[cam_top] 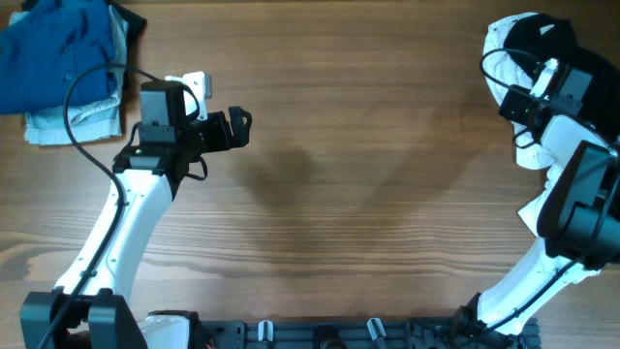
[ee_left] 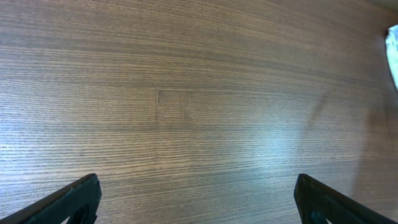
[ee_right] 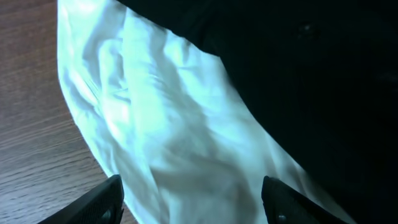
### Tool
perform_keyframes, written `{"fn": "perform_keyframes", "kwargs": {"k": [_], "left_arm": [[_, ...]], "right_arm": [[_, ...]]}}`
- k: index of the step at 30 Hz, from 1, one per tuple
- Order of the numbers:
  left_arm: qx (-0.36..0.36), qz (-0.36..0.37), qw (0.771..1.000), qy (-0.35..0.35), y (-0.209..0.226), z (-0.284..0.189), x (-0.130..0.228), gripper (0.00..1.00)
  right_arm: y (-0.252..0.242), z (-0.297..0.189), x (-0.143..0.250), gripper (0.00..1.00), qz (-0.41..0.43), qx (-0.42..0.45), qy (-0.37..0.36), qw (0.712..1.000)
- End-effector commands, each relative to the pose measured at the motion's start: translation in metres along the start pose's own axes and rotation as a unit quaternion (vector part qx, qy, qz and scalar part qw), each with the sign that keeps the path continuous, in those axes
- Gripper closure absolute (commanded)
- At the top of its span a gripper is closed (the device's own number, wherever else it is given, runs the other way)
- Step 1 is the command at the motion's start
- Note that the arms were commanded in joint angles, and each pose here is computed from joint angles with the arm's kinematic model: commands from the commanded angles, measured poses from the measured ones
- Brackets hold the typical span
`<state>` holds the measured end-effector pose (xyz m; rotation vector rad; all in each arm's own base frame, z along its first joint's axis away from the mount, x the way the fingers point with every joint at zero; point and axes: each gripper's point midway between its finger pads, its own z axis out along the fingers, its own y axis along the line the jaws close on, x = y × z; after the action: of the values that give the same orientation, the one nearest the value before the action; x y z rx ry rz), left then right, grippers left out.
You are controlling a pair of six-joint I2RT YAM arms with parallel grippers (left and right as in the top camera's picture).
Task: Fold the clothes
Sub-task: 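Reach the right gripper to the white T-shirt pile and grasp it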
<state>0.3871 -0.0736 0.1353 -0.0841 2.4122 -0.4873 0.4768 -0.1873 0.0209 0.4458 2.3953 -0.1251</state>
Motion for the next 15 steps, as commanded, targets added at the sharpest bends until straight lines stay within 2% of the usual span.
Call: {"fn": "perform_keyframes", "kwargs": {"k": [1, 9, 10, 11, 12, 13, 15], "left_arm": [[0.003, -0.002, 1.000, -0.008, -0.004, -0.001, -0.008, 0.00], [0.003, -0.002, 1.000, -0.008, -0.004, -0.001, -0.008, 0.00], [0.003, -0.002, 1.000, -0.009, -0.004, -0.001, -0.008, 0.00], [0.003, -0.002, 1.000, -0.009, -0.004, -0.001, -0.008, 0.00], [0.003, -0.002, 1.000, -0.009, -0.004, -0.001, -0.008, 0.00], [0.003, -0.001, 1.000, -0.009, -0.004, -0.001, -0.008, 0.00], [0.003, -0.001, 1.000, -0.010, -0.004, -0.001, -0.009, 0.00]], "right_arm": [[-0.005, 0.010, 0.000, 0.28, 0.005, 0.010, -0.003, 1.000], [-0.006, 0.030, 0.039, 0.28, 0.032, 0.014, 0.054, 0.998], [-0.007, 0.032, 0.047, 0.33, 0.044, 0.016, 0.067, 0.997], [-0.007, 0.032, 0.050, 0.44, 0.046, 0.017, 0.073, 0.996], [-0.006, 0.031, 0.052, 0.66, 0.050, 0.017, 0.077, 0.996], [-0.006, 0.029, 0.052, 0.77, 0.061, 0.018, 0.079, 0.995], [-0.006, 0.024, 0.047, 0.87, 0.084, 0.020, 0.074, 0.994]]}}
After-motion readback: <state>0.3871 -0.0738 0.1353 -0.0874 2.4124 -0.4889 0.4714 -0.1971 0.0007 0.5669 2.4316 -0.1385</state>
